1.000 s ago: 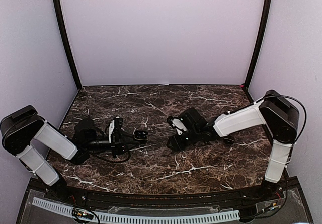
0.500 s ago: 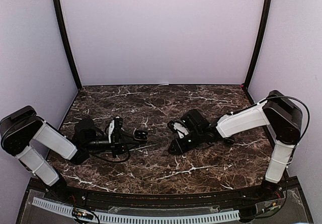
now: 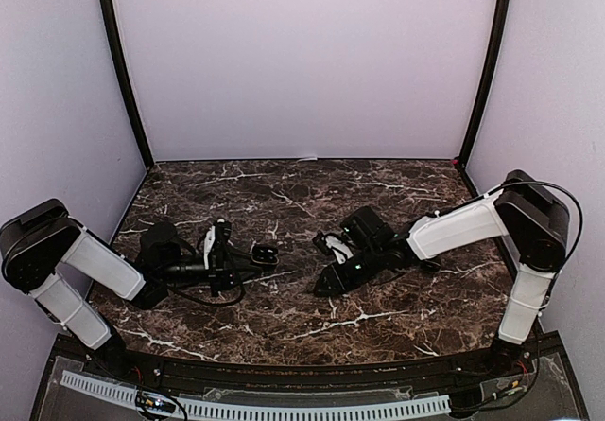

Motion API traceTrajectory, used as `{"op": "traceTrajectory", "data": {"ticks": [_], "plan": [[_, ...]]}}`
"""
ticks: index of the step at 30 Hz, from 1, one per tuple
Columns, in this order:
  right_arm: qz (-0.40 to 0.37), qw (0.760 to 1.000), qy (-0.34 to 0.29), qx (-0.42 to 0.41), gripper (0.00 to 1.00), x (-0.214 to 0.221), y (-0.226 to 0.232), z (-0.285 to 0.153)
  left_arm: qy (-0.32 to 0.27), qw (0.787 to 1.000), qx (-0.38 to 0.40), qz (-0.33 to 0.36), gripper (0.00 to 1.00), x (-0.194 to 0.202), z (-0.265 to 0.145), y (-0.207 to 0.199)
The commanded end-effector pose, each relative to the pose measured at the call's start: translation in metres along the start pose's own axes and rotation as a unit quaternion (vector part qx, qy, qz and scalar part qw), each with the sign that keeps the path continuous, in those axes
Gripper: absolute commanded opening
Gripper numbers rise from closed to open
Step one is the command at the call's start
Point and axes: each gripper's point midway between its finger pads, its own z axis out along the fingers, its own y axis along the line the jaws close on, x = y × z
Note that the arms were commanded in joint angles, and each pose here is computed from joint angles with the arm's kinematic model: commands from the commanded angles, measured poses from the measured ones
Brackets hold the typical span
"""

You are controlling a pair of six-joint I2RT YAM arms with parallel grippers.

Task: Insert the wireless bluetooth earbuds into the charging case
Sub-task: Adjust the left earbud at the center of the board.

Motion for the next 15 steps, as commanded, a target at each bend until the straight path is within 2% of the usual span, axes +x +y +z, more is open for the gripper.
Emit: {"op": "traceTrajectory", "data": {"ticks": [1, 6, 12, 15], "plan": [[-0.02, 0.999, -0.02, -0.036, 0.35, -0.011, 0.023, -0.012, -0.014, 1.0, -0.001, 0.02, 0.0, -0.014, -0.001, 0.001], [-0.051, 0.998, -0.035, -0.004, 0.35, -0.021, 0.01, -0.022, -0.013, 1.0, -0.003, 0.021, 0.0, -0.014, -0.002, 0.001], [-0.219, 0.974, -0.046, 0.025, 0.35, -0.031, 0.005, -0.025, -0.013, 1.0, -0.003, 0.021, 0.0, -0.014, -0.002, 0.001], [-0.262, 0.964, -0.037, 0.036, 0.34, -0.037, 0.0, -0.019, -0.014, 1.0, -0.003, 0.022, 0.0, -0.014, -0.002, 0.001]]}}
